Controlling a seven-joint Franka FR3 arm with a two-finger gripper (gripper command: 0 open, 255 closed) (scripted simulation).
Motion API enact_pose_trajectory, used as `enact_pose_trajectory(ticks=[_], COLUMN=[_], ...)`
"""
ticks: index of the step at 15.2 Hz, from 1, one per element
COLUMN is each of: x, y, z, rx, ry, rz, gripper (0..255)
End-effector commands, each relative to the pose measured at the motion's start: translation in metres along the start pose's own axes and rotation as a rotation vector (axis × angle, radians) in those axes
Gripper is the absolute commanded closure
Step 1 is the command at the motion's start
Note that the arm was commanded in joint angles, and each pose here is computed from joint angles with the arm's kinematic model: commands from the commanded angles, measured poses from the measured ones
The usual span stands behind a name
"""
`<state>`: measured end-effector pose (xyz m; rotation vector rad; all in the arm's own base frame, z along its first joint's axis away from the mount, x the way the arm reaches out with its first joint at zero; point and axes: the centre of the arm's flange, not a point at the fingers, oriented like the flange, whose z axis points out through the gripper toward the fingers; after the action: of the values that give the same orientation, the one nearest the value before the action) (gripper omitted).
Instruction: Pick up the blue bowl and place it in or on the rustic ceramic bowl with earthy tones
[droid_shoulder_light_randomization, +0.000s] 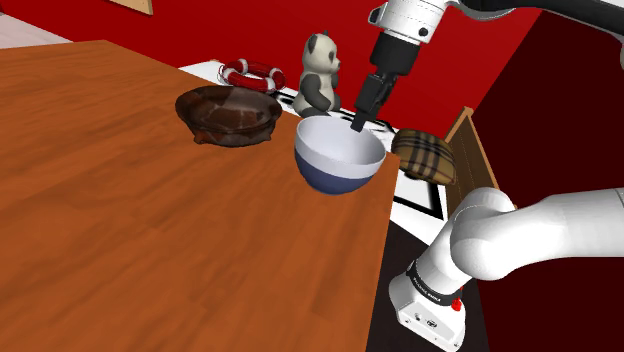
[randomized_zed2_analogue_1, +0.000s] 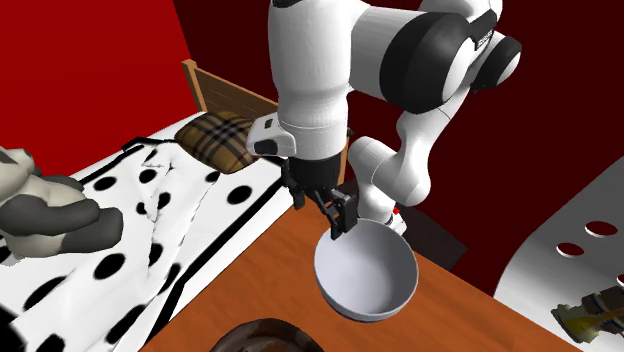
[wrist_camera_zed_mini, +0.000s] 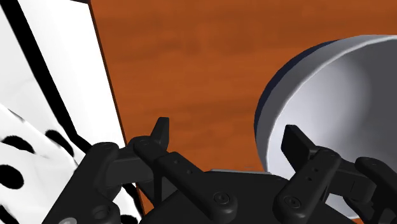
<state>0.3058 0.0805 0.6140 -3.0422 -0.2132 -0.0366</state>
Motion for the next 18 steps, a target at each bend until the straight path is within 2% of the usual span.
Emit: enact_pose_trajectory(ticks=[1,3,11,12,18], x=[-0.004,-0.003,-0.003,-0.002,-0.002], y=[-0.003,-0.003,-0.003,-0.003,-0.004], z=[0.006,0.019,0.019,0.019,0.018], rx=[-0.001,-0.001,-0.001,-0.001,-0.001], ry=[0.016,0.016,0.016,0.016,0.016], rz=[-0.007,-0.007,-0.007,-0.007,-0.007], gripper=[0,0,0,255,255])
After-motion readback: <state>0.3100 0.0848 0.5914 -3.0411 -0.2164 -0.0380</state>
